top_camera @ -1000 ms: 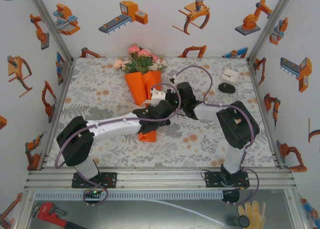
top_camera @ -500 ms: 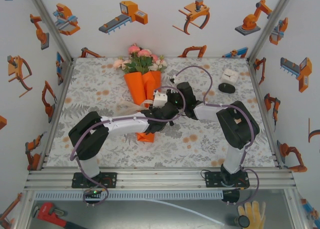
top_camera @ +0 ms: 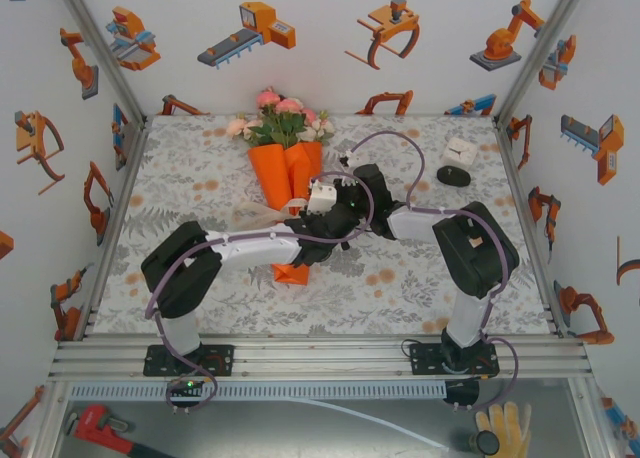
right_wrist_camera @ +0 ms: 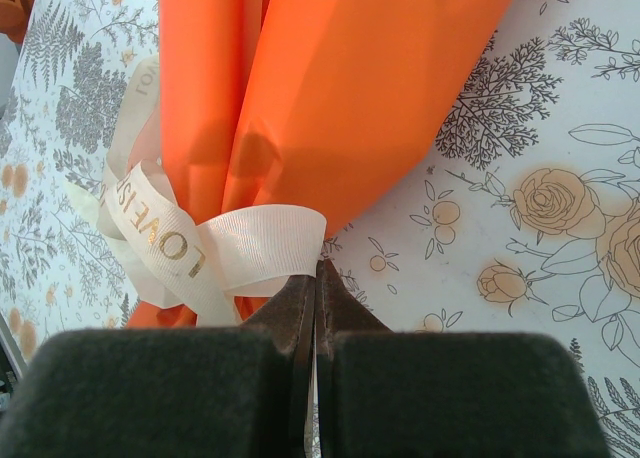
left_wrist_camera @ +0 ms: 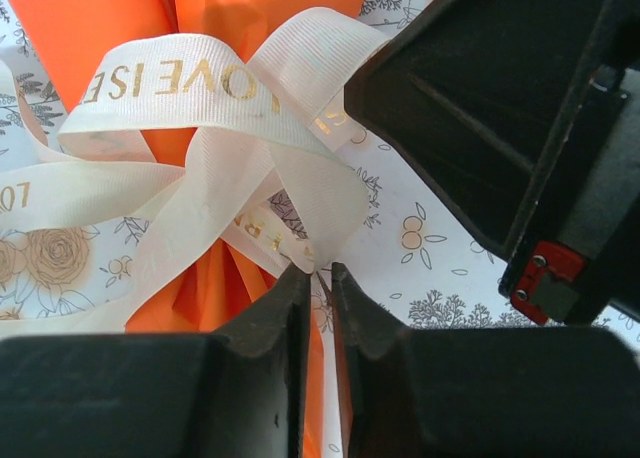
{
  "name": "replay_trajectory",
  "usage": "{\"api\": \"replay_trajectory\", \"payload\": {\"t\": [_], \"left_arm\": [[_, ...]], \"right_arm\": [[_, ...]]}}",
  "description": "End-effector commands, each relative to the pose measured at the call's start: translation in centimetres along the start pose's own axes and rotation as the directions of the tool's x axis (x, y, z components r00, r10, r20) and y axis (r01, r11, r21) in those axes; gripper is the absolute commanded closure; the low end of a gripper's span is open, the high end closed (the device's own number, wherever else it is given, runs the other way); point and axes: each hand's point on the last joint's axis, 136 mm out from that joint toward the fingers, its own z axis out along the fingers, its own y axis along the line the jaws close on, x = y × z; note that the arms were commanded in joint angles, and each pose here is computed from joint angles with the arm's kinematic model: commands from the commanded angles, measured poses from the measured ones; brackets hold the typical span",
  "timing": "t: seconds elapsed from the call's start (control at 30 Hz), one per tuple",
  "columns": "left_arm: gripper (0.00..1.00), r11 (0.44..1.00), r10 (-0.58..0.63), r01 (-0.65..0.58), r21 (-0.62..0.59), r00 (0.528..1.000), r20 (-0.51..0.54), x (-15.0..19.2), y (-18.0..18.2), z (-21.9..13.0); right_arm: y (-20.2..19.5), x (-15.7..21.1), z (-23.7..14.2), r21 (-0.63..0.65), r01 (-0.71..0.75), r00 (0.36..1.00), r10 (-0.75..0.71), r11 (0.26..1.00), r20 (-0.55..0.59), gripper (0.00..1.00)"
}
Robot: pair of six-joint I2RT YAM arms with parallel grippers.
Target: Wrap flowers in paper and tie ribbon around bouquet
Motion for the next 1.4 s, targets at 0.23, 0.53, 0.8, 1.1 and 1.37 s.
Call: {"api": "replay_trajectory", "payload": {"t": [0.23, 0.53, 0.8, 1.1, 1.37], "left_arm": [[1.0, 0.992, -0.064, 0.064, 0.112, 0.998, -0.011, -1.0, -1.6, -1.9], [1.0, 0.949, -0.081, 0.091, 0.303, 0.996, -0.046, -0.4, -6.8, -5.2], [1.0, 0.91, -0.069, 0.086, 0.405, 0.996, -0.057, 0.0, -9.3, -6.0], [1.0, 0.833, -0.047, 0.069, 0.548, 0.997, -0.054, 0.2, -12.0, -7.1], [0.66, 0.847, -0.058, 0.036, 0.531, 0.998, 0.025, -1.8, -10.5, -8.1]], "right_arm": [[1.4, -1.7, -0.4, -0.026, 0.023, 0.999, -0.022, 0.999, 0.043, 1.0], [1.1, -2.1, -0.1, -0.01, 0.013, 0.999, -0.013, 1.0, 0.05, 1.0], [1.3, -2.3, -0.2, -0.013, 0.017, 0.998, -0.016, 1.0, 0.054, 1.0], [1.3, -2.5, 0.0, -0.015, 0.019, 0.998, -0.018, 1.0, 0.054, 1.0], [1.3, -2.3, -0.1, -0.014, 0.022, 0.999, -0.021, 1.0, 0.049, 1.0]]}}
